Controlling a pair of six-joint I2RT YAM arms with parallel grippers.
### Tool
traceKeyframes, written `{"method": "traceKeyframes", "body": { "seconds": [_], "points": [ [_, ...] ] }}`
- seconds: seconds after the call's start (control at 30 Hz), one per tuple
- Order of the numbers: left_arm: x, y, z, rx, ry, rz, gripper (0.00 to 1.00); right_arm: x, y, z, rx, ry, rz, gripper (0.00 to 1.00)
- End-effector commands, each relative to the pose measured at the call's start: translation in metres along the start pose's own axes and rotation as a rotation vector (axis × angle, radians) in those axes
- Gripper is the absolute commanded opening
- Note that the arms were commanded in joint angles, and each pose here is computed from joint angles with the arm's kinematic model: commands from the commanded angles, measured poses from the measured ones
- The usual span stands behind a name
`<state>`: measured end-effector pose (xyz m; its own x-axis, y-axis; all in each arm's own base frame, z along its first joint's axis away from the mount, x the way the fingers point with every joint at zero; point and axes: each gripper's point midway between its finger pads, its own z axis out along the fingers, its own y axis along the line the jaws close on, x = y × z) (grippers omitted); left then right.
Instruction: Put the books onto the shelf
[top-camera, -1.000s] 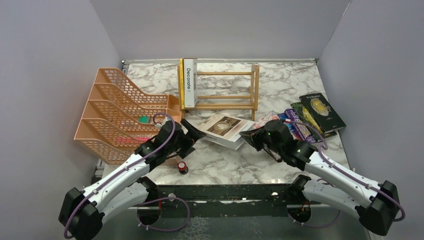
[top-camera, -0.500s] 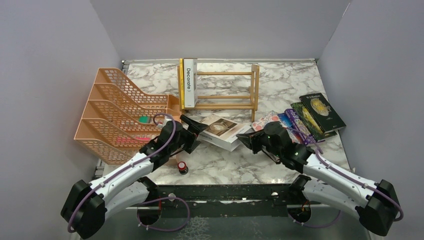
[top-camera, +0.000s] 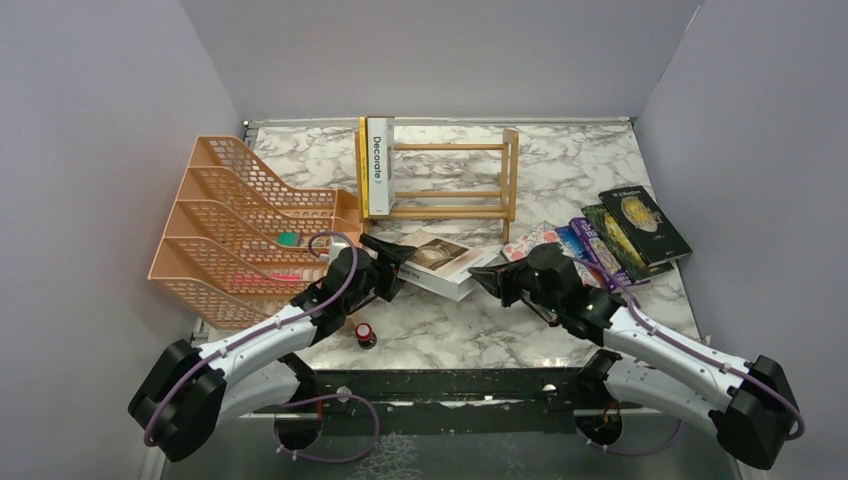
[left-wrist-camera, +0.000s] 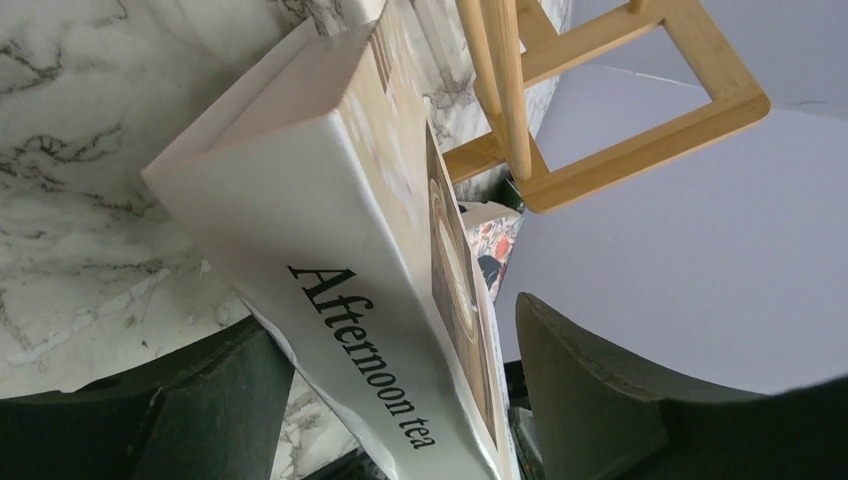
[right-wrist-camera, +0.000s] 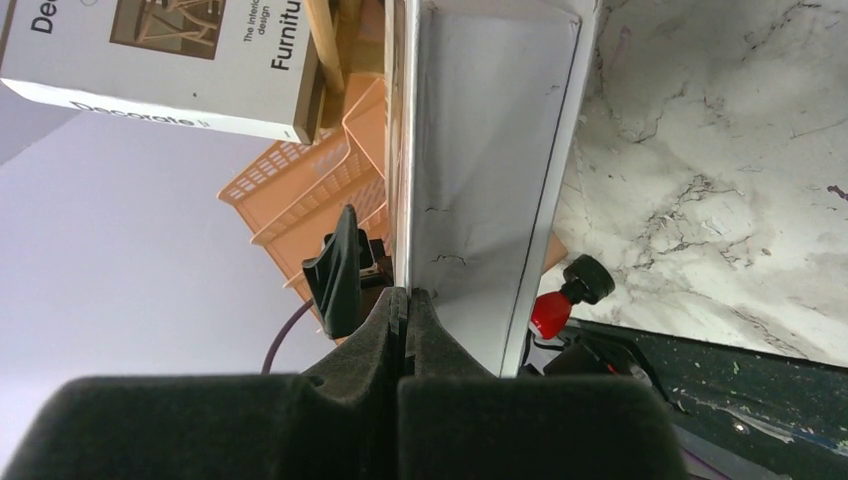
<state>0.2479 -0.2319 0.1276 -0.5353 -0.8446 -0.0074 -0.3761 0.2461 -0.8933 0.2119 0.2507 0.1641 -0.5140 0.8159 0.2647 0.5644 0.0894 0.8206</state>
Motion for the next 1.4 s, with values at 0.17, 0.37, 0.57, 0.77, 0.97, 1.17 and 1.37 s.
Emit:
{"method": "traceKeyframes", "body": {
  "seconds": [0.17,0.37,0.57,0.77,0.97,1.17,1.37],
  "points": [
    [-0.006,-0.023,0.016,0.076,-0.055,-0.076,0.61,0.005,0.0,0.001,-0.03,0.044,0.035,0.01],
    [-0.014,-0.027,0.012,0.103,-0.097,-0.048,0.43,0.001,-0.009,0.002,-0.008,0.032,-0.01,0.11],
    [-0.02,-0.02,0.002,0.11,-0.125,0.01,0.29,-0.006,-0.02,-0.005,-0.003,0.002,-0.143,0.63],
    [-0.017,-0.005,-0.012,0.064,-0.099,0.092,0.29,-0.024,-0.036,-0.022,0.044,-0.075,-0.315,0.76],
    [-0.01,0.0,-0.035,0.072,-0.046,0.179,0.3,-0.036,-0.024,-0.04,0.009,-0.149,-0.476,0.77],
    [-0.012,-0.018,-0.069,0.129,-0.043,0.353,0.3,-0.034,0.014,-0.054,-0.047,-0.192,-0.646,0.76],
    [-0.012,-0.062,-0.101,0.251,-0.055,0.532,0.3,-0.035,0.024,-0.059,-0.073,-0.214,-0.692,0.76]
  ]
}}
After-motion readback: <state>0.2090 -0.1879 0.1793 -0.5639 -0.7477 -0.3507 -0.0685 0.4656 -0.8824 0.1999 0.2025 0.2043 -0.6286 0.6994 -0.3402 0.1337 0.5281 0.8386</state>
